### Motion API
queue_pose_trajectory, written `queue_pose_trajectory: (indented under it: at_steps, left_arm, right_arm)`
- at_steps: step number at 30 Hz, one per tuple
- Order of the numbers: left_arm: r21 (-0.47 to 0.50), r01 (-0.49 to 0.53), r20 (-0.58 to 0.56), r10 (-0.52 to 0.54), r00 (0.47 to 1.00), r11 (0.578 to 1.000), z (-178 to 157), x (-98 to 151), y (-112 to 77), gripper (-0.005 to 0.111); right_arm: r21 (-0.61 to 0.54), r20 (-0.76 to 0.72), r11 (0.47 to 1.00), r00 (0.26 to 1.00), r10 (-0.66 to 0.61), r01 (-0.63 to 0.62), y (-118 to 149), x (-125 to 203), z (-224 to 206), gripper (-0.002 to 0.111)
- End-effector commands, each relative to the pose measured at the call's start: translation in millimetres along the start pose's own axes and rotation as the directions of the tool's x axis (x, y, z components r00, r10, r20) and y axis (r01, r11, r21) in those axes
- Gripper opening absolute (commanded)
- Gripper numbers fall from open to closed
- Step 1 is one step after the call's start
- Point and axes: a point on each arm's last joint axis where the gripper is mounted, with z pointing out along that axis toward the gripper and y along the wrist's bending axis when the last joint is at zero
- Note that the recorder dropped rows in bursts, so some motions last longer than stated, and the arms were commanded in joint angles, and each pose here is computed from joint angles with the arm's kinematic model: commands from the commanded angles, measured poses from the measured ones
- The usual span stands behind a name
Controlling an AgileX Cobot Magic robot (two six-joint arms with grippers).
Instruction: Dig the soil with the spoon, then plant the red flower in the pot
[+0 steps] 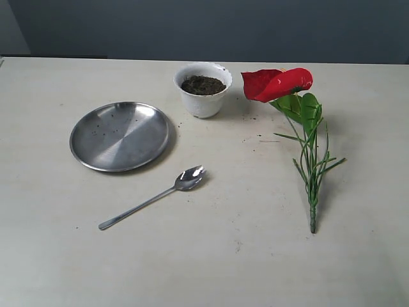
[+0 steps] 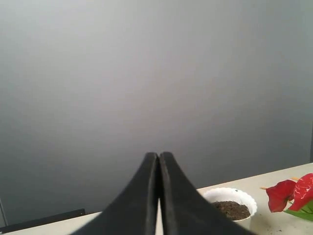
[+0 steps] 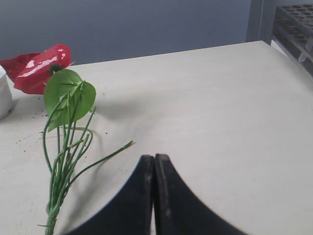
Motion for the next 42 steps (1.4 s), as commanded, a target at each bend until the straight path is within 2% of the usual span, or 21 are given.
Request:
queue_pose_trajectory:
  at_steps: [1, 14, 21, 26, 31, 34, 36, 39, 42]
  left_arm:
    - [0.003, 0.007, 0.005, -0.007, 1.000, 1.000, -1, 0, -0.7, 0.000]
    - [-0.001, 0.005, 0.006, -0.005, 1.000, 1.000, -1, 0, -0.2, 0.000]
    - [0.038, 0.036, 0.010, -0.037, 0.999, 0.999, -1, 0, -3.8, 0.000]
    - [0.011, 0.089, 0.062, -0.089, 0.994, 0.996, -1, -5, -0.9, 0.000]
    - [-0.006, 0.006, 0.219, -0.005, 0.976, 1.000, -3, -19, 0.3, 0.000]
    - [-0.064, 0.030, 0.311, -0.008, 0.950, 0.997, -6, -27, 6.0, 0.000]
    - [-0.122, 0.044, 0.316, -0.003, 0.949, 0.992, -6, -28, 11.4, 0.000]
    - [-0.215, 0.094, 0.269, -0.034, 0.962, 0.972, -7, -22, 20.8, 0.000]
    - [-0.324, 0.125, 0.151, -0.079, 0.985, 0.938, -7, -10, 30.4, 0.000]
  right_arm:
    - [0.003, 0.011, 1.000, 1.000, 0.001, -0.001, 0, 0, 0, 0.000]
    - [0.003, 0.011, 1.000, 1.000, 0.001, -0.001, 0, 0, 0, 0.000]
    - [0.003, 0.011, 1.000, 1.000, 0.001, -0.001, 0, 0, 0, 0.000]
    - [0.004, 0.014, 1.000, 1.000, 0.001, -0.001, 0, -1, 0, 0.000]
    - [0.004, 0.014, 1.000, 1.000, 0.001, -0.001, 0, -1, 0, 0.000]
    - [0.004, 0.014, 1.000, 1.000, 0.001, -0.001, 0, -1, 0, 0.000]
    - [0.004, 0.014, 1.000, 1.000, 0.001, -0.001, 0, -1, 0, 0.000]
    - [0.004, 0.014, 1.000, 1.000, 0.001, -0.001, 0, -1, 0, 0.000]
    - [0.004, 0.014, 1.000, 1.000, 0.001, -0.001, 0, -1, 0, 0.000]
